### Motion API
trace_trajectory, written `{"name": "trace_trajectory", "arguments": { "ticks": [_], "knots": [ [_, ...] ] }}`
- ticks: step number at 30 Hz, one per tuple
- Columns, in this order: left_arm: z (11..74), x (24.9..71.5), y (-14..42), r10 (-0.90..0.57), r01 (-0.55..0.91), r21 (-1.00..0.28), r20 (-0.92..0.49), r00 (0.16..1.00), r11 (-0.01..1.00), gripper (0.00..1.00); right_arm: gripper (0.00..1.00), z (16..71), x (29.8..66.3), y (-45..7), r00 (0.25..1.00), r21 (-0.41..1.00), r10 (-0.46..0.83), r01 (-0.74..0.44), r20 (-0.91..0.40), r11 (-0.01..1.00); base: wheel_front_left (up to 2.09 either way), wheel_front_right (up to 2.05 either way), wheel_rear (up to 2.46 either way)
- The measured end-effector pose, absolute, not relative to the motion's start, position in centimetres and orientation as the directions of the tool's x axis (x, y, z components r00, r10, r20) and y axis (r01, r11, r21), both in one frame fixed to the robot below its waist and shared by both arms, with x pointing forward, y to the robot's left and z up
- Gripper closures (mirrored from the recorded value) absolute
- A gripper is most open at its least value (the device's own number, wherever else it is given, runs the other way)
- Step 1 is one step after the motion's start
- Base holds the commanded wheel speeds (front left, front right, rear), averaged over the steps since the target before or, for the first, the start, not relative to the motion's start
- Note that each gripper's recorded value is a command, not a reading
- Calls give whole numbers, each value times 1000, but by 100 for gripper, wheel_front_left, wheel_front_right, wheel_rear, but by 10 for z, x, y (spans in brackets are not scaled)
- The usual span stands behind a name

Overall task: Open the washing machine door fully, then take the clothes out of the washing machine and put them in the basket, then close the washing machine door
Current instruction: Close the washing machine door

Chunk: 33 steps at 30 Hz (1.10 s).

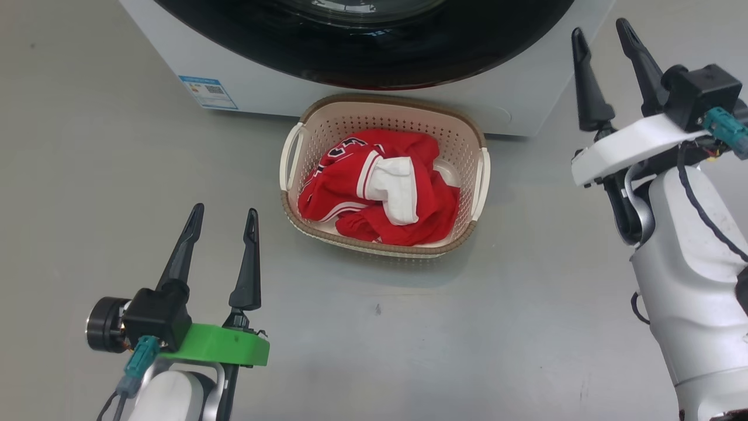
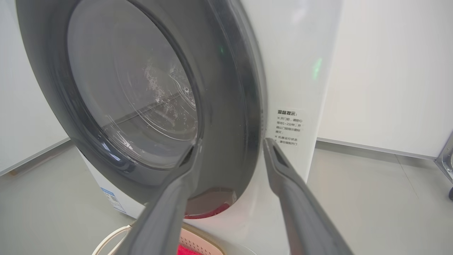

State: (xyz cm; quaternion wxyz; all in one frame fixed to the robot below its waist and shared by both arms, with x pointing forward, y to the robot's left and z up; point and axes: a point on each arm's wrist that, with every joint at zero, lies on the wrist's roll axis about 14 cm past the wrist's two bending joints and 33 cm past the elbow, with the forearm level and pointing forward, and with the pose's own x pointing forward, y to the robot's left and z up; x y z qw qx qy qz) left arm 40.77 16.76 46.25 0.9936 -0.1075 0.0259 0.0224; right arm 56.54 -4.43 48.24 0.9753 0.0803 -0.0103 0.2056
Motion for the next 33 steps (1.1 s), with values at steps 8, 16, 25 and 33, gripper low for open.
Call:
{"name": "trace_trajectory", "arguments": {
  "ticks": [8, 16, 25, 33],
  "knots": [
    [471, 411, 155, -5, -1, -218, -27, 1000, 976, 0, 0, 470, 527, -83, 948, 156, 320, -316, 3, 936, 0, 0, 0],
    [480, 412, 143, -39, 38, -223, -3, 999, 974, 0, 0, 474, 493, -109, 970, 172, 243, -241, 7, 955, 0, 0, 0],
    [482, 399, 133, -71, 67, -225, -11, 997, 972, 0, 0, 468, 449, -126, 982, 181, 189, -182, -20, 966, 0, 0, 0],
    [483, 386, 131, -79, 73, -222, -20, 997, 972, 0, 0, 466, 415, -133, 986, 188, 164, -154, -37, 970, 0, 0, 0]
  ]
}}
